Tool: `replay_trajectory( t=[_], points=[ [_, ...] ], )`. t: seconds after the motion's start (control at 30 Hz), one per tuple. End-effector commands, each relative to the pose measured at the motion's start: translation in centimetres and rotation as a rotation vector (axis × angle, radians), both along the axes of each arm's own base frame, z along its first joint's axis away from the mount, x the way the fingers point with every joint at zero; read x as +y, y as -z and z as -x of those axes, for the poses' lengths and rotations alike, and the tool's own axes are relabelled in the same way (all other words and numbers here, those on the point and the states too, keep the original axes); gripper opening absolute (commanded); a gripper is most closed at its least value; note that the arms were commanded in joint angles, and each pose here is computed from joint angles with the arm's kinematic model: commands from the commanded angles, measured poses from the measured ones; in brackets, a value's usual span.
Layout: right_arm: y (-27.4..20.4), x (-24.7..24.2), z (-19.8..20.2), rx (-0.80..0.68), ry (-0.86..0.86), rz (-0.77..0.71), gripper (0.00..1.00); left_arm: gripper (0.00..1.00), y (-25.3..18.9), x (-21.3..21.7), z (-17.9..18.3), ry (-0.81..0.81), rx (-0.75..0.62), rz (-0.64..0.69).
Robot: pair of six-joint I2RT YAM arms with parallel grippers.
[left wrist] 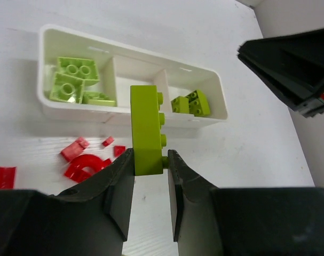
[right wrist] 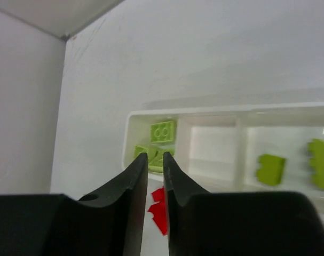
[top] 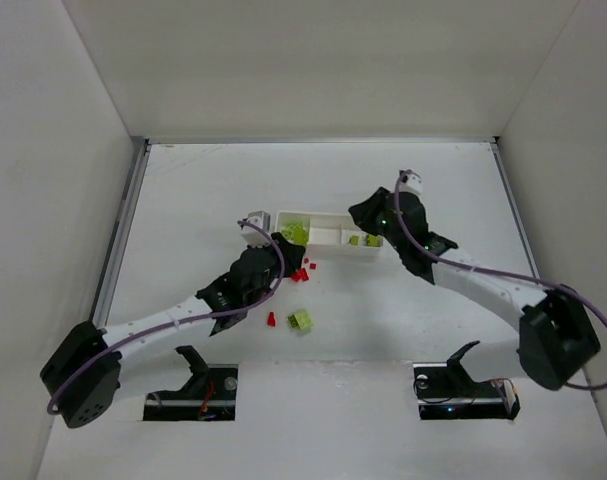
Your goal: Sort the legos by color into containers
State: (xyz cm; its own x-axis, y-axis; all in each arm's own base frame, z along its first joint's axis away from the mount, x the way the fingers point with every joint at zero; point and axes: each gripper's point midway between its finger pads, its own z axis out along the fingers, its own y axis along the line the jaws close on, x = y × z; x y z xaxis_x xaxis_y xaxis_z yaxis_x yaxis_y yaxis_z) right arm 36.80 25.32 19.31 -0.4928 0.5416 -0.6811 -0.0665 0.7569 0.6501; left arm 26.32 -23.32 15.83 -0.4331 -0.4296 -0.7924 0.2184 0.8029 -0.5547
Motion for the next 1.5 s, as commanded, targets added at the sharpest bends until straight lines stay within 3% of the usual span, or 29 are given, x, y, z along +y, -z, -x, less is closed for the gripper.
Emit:
replay_trajectory(
  t=[0.0, 0.2, 0.37, 0.5, 0.73, 1.0, 1.13, 1.3, 1.47],
  points=[
    [-1.6, -5.2, 0.4, -0.097, 0.134, 0.018, 0.22, 0.19, -4.6, -3.5, -1.3, 0.043, -0.092, 0.073],
    [1.4, -10.1, 3.9, -0.071, 0.214, 0.035, 0.30, 0.19, -4.5, -9.6, -3.3, 0.122, -0.081, 0.053],
    [3.1, -12.1, 5.5, -0.070, 0.264, 0.036, 0.50, 0.19, -4.3, -13.6, -5.0, 0.169, -0.075, 0.030],
    [3.8, -12.9, 6.3, -0.071, 0.275, 0.035, 0.55, 0.20, -3.5, -15.7, -6.4, 0.182, -0.065, 0.011],
    [2.8, -14.4, 7.1, -0.113, 0.293, -0.016, 0.58, 0.20, -1.2, -19.4, -7.6, 0.222, -0.036, -0.030],
    [2.6, -15.1, 7.3, -0.117, 0.298, -0.030, 0.58, 0.22, -0.3, -20.3, -8.5, 0.215, -0.027, -0.044],
    [2.7, -15.0, 7.2, -0.115, 0.295, -0.028, 0.58, 0.31, 0.2, -20.3, -8.5, 0.215, -0.017, -0.047],
    [2.9, -14.9, 7.1, -0.107, 0.295, -0.023, 0.58, 0.52, 0.3, -20.0, -8.0, 0.220, -0.019, -0.047],
    [3.1, -14.2, 6.9, -0.097, 0.272, -0.008, 0.49, 0.56, -1.4, -18.7, -7.5, 0.213, -0.042, -0.036]
  ],
)
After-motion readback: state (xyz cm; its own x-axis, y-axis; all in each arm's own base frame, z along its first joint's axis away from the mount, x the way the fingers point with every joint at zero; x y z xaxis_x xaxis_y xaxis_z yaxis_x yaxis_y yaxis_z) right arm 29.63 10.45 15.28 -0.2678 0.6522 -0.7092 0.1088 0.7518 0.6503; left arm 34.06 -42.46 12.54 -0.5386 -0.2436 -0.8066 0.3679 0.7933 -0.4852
